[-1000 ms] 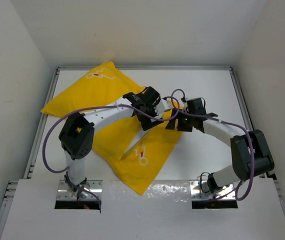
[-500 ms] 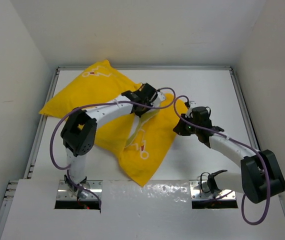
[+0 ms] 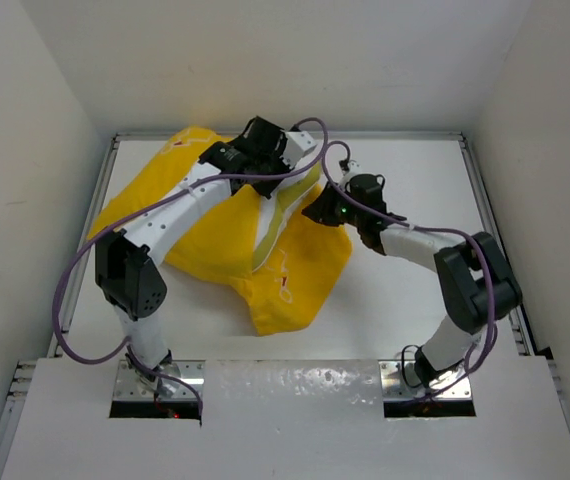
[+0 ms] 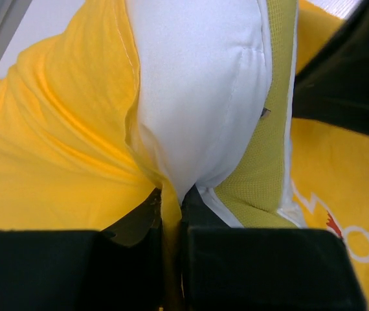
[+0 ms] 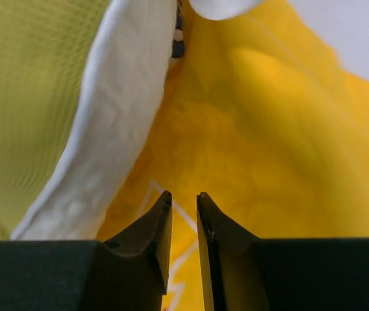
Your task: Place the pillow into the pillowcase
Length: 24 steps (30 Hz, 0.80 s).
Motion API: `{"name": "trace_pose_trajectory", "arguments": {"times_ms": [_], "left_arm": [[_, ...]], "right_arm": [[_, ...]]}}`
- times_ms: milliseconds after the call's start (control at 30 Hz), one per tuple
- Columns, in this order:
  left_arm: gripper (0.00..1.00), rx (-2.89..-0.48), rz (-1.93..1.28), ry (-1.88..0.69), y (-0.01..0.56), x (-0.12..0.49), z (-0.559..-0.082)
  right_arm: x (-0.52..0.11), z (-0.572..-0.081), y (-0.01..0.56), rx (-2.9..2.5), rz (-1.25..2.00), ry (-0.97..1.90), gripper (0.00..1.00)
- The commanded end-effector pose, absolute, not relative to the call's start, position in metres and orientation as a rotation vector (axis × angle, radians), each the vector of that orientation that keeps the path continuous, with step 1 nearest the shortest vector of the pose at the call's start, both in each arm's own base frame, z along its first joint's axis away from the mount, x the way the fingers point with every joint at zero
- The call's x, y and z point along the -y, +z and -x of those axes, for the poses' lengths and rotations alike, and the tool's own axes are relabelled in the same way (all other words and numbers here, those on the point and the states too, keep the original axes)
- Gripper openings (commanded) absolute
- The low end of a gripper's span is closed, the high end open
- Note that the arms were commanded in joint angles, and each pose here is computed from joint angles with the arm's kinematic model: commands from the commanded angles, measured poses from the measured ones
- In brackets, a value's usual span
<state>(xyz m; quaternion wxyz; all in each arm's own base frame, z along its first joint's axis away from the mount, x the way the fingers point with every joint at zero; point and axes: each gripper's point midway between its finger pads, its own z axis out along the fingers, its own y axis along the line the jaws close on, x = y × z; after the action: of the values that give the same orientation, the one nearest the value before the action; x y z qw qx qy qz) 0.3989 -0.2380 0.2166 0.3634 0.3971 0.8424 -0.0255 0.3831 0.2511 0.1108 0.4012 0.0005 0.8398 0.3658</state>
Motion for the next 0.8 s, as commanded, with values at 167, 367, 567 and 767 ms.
{"name": "trace_pose_trajectory", "arguments": {"times_ms": [167,367,567,767], "left_arm": [[0.00,-1.972,-0.960,-0.276,0.304,0.272,-0.403],[0.00,-1.943,-1.002,-0.486,0.314,0.292,-0.385],[0.00,-1.956,-1.028,-0.680,0.308,0.307,-0.370],[0.00,-1.951,-0.993,-0.701,0.319,0.297,-0.377]], "right_arm": [[-0.295,-0.422,0.112,-2.075,-0.180,0.986,0.36],[-0.303,-0.439,0.096,-2.093,-0.254,0.942,0.74],[-0.307,-0.463,0.104,-2.000,-0.311,0.944,0.92],[-0.294,-0.457,0.068,-2.034,-0.454,0.963,0.00]]}}
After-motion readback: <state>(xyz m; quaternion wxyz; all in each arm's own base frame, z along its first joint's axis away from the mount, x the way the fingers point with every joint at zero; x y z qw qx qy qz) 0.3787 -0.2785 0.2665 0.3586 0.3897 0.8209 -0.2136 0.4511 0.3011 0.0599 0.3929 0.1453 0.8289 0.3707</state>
